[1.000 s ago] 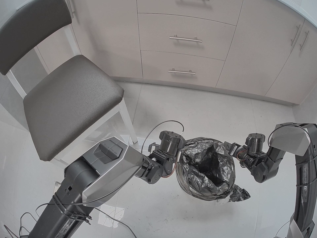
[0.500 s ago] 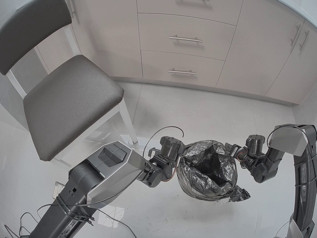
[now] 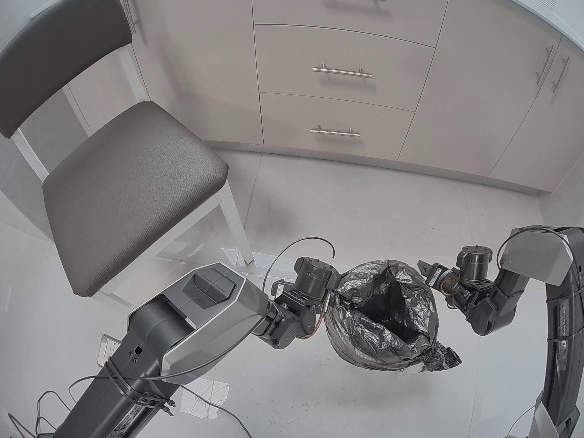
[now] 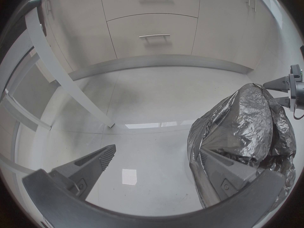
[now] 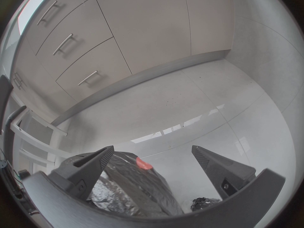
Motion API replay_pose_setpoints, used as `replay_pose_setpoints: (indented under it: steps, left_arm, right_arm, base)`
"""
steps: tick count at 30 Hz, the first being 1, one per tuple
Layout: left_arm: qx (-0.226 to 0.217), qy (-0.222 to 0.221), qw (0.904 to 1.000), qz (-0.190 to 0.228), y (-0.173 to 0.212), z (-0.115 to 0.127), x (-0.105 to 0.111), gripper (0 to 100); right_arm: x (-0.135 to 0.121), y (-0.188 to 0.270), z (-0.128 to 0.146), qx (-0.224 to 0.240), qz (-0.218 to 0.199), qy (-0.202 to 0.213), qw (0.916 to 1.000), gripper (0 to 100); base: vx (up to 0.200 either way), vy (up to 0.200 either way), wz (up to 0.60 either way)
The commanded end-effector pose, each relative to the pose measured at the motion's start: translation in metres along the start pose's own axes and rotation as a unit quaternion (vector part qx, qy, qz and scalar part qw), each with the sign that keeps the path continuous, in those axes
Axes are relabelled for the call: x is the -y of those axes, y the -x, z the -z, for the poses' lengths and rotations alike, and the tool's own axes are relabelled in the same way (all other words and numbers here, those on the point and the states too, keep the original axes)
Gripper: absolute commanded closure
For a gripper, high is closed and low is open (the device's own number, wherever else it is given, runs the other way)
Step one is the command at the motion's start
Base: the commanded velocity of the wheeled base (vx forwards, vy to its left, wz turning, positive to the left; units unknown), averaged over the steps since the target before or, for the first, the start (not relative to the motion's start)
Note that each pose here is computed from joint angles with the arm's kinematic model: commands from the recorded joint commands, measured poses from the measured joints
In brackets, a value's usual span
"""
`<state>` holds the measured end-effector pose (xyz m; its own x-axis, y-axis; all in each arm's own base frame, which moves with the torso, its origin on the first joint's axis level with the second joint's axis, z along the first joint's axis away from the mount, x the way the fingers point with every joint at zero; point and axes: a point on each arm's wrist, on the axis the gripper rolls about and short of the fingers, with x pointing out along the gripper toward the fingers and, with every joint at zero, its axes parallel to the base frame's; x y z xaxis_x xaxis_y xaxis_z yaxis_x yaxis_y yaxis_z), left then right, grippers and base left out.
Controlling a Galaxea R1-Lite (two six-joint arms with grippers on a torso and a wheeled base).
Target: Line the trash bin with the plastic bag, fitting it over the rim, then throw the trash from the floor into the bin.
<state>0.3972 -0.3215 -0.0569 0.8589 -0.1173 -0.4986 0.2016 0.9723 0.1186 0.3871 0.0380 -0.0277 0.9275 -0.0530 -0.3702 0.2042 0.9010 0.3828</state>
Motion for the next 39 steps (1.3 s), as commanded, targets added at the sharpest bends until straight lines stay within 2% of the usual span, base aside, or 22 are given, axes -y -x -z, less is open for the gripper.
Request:
replay_pose_setpoints:
  steps: [1,6,7,10,11,17,29,35,39]
  left_arm:
    - [0.006,0.021,0.9998,0.0,0.009,-0.012,-0.004,0]
    - [0.015,0.046,0.9988,0.004,0.029,-0.03,-0.009,0]
    - [0.019,0.051,0.9985,0.007,0.043,-0.04,-0.012,0]
    - [0.02,0.052,0.9984,0.009,0.049,-0.043,-0.012,0]
    - [0.024,0.054,0.9982,0.012,0.061,-0.049,-0.015,0]
    - [0.03,0.069,0.9967,0.031,0.08,-0.055,-0.002,0]
    - [0.02,0.057,0.9975,0.037,0.078,-0.043,0.008,0]
    - [0.008,0.042,0.9979,0.048,0.074,-0.024,0.025,0]
    - [0.003,0.034,0.9979,0.056,0.074,-0.014,0.035,0]
  right_arm:
    - [-0.011,0.023,-0.025,0.019,-0.019,-0.004,0.9996,0]
    - [-0.018,0.05,-0.044,0.022,-0.054,-0.005,0.9983,0]
    - [-0.021,0.061,-0.048,0.015,-0.074,-0.005,0.9971,0]
    - [-0.022,0.063,-0.047,0.012,-0.078,-0.004,0.9969,0]
    - [-0.026,0.066,-0.036,-0.006,-0.084,0.005,0.9964,0]
    - [-0.021,0.054,-0.012,-0.041,-0.074,0.014,0.9963,0]
    - [-0.015,0.044,0.008,-0.066,-0.062,0.021,0.9957,0]
    - [-0.008,0.036,0.024,-0.085,-0.047,0.025,0.995,0]
    - [-0.003,0.032,0.025,-0.084,-0.04,0.023,0.9954,0]
  base:
    - [0.0,0.0,0.0]
    - [0.0,0.0,0.0]
    - [0.0,0.0,0.0]
    - [0.0,0.0,0.0]
    - [0.0,0.0,0.0]
    - [0.0,0.0,0.0]
    - [0.0,0.0,0.0]
    - [0.0,0.0,0.0]
    - [0.0,0.0,0.0]
